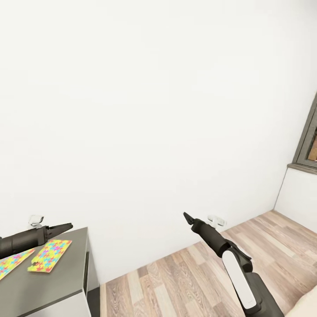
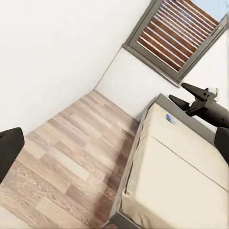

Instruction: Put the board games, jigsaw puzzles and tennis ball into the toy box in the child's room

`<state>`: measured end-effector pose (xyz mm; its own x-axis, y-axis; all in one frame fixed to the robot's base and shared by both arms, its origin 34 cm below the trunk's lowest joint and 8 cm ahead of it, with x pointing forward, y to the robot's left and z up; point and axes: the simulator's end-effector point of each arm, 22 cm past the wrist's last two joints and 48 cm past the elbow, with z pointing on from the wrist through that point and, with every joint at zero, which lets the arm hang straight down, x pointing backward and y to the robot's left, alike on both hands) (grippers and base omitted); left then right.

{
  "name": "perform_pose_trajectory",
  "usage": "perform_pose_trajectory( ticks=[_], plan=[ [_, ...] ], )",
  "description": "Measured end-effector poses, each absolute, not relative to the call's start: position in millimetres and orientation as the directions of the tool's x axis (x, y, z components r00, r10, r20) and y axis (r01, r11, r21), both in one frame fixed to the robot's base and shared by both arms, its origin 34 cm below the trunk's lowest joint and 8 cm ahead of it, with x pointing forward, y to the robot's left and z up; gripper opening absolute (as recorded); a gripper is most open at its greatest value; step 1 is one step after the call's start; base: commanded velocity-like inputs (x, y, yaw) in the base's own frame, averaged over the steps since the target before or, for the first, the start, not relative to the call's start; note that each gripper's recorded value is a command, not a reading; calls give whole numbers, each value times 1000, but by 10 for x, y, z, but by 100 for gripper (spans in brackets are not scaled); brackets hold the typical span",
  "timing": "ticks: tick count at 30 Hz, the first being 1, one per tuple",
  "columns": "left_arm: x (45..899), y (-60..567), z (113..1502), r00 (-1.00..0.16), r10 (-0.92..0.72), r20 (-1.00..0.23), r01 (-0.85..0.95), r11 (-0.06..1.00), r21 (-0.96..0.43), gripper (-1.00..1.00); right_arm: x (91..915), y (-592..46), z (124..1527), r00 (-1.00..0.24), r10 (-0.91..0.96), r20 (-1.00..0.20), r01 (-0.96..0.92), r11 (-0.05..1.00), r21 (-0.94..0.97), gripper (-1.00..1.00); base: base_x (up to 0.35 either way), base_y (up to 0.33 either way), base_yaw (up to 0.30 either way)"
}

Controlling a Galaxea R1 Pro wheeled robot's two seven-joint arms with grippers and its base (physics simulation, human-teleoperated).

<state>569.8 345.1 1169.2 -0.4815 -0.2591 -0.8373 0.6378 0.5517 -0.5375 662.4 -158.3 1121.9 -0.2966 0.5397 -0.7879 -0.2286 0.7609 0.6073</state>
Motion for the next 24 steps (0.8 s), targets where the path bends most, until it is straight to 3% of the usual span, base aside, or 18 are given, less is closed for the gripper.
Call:
perform_pose_trajectory(
  ticks=[24],
  plan=[
    [5734, 3452, 11588, -500, -259, -827, 626, 552, -551, 100, 6648, -1564, 11096, -315, 542, -779, -215, 759, 615, 100, 0, 0, -232]
  ],
)
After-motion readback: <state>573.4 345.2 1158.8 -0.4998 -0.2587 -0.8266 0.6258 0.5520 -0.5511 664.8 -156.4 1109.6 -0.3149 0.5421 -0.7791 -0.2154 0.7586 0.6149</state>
